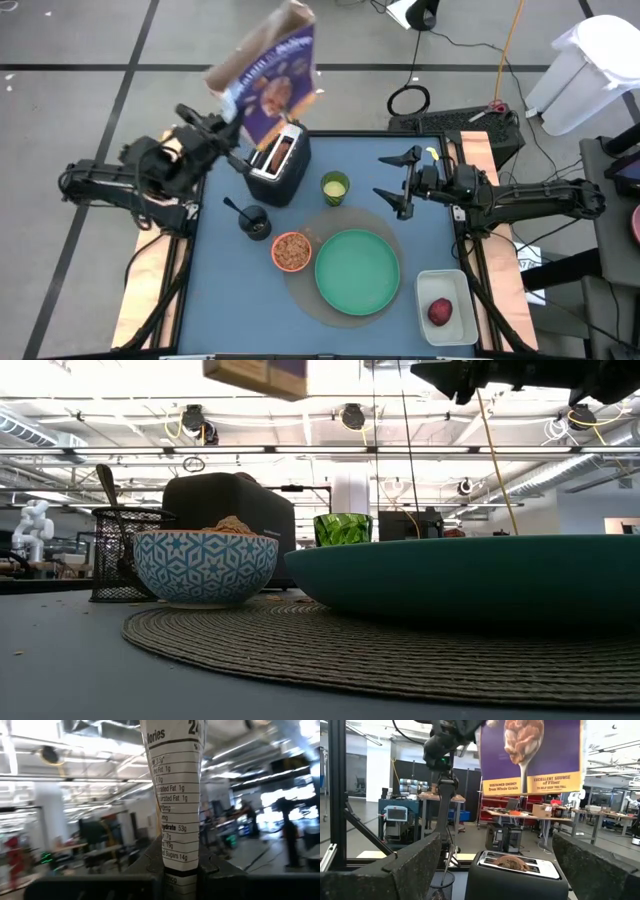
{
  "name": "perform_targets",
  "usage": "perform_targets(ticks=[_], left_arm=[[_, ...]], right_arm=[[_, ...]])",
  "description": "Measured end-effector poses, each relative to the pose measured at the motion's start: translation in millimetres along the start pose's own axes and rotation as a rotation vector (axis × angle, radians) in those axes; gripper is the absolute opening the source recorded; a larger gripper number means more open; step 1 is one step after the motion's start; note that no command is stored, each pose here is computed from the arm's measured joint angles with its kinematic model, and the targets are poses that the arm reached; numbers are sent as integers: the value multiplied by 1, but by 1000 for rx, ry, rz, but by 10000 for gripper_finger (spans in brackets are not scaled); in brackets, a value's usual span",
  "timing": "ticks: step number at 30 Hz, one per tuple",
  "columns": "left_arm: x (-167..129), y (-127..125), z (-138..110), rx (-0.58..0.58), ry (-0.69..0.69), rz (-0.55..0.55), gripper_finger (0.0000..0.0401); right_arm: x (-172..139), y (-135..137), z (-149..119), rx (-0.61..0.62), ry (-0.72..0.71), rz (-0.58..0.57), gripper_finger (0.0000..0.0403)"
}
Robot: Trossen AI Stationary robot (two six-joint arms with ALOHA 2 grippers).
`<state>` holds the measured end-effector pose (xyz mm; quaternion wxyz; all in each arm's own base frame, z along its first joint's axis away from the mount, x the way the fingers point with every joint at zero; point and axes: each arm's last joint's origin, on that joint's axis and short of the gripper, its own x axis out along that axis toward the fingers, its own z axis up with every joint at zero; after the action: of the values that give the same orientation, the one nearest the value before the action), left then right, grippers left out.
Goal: Arrange a breakfast setting
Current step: Pour the cereal into the orange bowl
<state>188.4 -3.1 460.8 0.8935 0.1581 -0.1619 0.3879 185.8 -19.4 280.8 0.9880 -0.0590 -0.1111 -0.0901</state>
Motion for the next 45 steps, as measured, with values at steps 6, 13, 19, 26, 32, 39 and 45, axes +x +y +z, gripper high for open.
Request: perform_targets(ticks=[6, 13, 19, 26, 32, 39, 45], left_arm=[[-12, 28, 6, 36, 71, 70, 30], [-25, 47, -11, 47, 166, 158, 29], [-49, 60, -50, 56, 186, 231, 29], [-82, 75, -93, 23, 187, 307, 29], [-103, 74, -137, -15, 216, 339, 29], [-118, 66, -189, -57, 279, 375, 29], [-128, 62, -225, -105, 332, 414, 29]], right_arm=[[0, 0, 0, 0, -1, 0, 375], [0, 0, 0, 0, -1, -1, 375], [0, 0, 0, 0, -1, -1, 375], [0, 0, 0, 0, -1, -1, 375], [0, 0, 0, 0, -1, -1, 375], [0, 0, 0, 0, -1, -1, 375], [0, 0, 0, 0, -1, -1, 375]])
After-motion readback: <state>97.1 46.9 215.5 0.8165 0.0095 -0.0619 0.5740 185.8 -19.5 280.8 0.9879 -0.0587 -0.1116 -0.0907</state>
